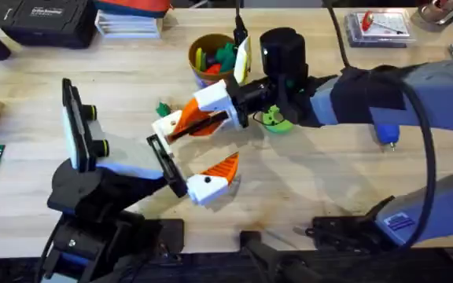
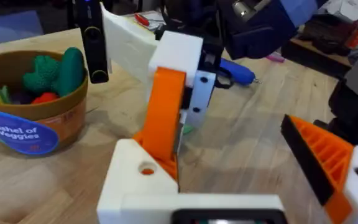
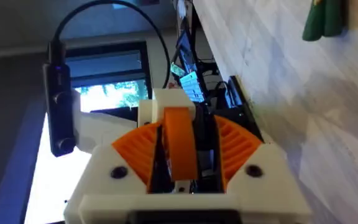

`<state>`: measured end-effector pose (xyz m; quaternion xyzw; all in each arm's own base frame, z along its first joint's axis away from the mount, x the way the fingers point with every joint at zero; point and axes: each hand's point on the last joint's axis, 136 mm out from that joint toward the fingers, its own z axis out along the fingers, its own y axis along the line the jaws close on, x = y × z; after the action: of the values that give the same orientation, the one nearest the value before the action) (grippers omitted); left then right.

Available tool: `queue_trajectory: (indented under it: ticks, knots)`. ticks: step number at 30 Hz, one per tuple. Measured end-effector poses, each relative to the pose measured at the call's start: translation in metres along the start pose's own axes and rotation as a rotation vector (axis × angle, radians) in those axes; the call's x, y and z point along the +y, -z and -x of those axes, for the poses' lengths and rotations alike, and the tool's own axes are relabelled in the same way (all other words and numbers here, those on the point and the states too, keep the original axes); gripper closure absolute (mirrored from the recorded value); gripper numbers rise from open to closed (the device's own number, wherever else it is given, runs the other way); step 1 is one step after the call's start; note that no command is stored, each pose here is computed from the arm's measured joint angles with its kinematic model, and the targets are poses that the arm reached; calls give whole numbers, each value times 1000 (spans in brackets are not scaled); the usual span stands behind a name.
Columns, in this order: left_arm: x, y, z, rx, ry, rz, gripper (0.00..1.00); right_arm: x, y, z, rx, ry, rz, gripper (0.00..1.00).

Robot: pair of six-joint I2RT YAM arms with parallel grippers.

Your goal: Pick up the gripper from the table and insert it into the empty holder that is missing its gripper. Then pick up a screw, insert it into the mounting hole, and use the screwdriver to tighten it. Finally, clean up the table by picking up the vegetable and placing it into the bucket.

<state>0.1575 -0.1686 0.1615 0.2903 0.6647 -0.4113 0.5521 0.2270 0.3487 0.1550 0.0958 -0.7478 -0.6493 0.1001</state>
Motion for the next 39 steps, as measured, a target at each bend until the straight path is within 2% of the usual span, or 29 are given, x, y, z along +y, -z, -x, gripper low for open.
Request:
queue_trajectory:
  ticks: [6, 9, 10, 11, 12, 20, 25, 29, 34, 39]
  knots:
    - [0, 0, 0, 0, -12, -2, 14, 0, -1, -2, 6, 1, 0, 368]
    - [-18, 0, -4, 20, -11, -96, 14, 0, -3, 2, -14, 11, -6, 283]
    - [-25, 0, -6, 30, -8, -136, 14, 0, -3, 3, -22, 11, -9, 150]
    - [-26, 0, -6, 31, -8, -142, 15, 0, -3, 4, -24, 12, -9, 50]
    - [-27, 0, -6, 32, -8, -146, 15, -1, -2, 5, -29, 13, -10, 20]
    - [-29, 1, -7, 36, -6, -164, 15, -4, 17, 23, -105, 45, -19, 8]
    - [-29, 1, -7, 36, -6, -164, 14, -10, 44, 48, -222, 93, -49, 7]
    - [-29, 1, -7, 36, -6, -164, 13, -7, 70, 56, -310, 115, -103, 7]
    - [-30, 1, -7, 36, -6, -164, 14, -3, 103, 44, -403, 122, -243, 7]
    - [-30, 1, -7, 37, -6, -167, 14, -6, 134, 13, -490, 171, -497, 7]
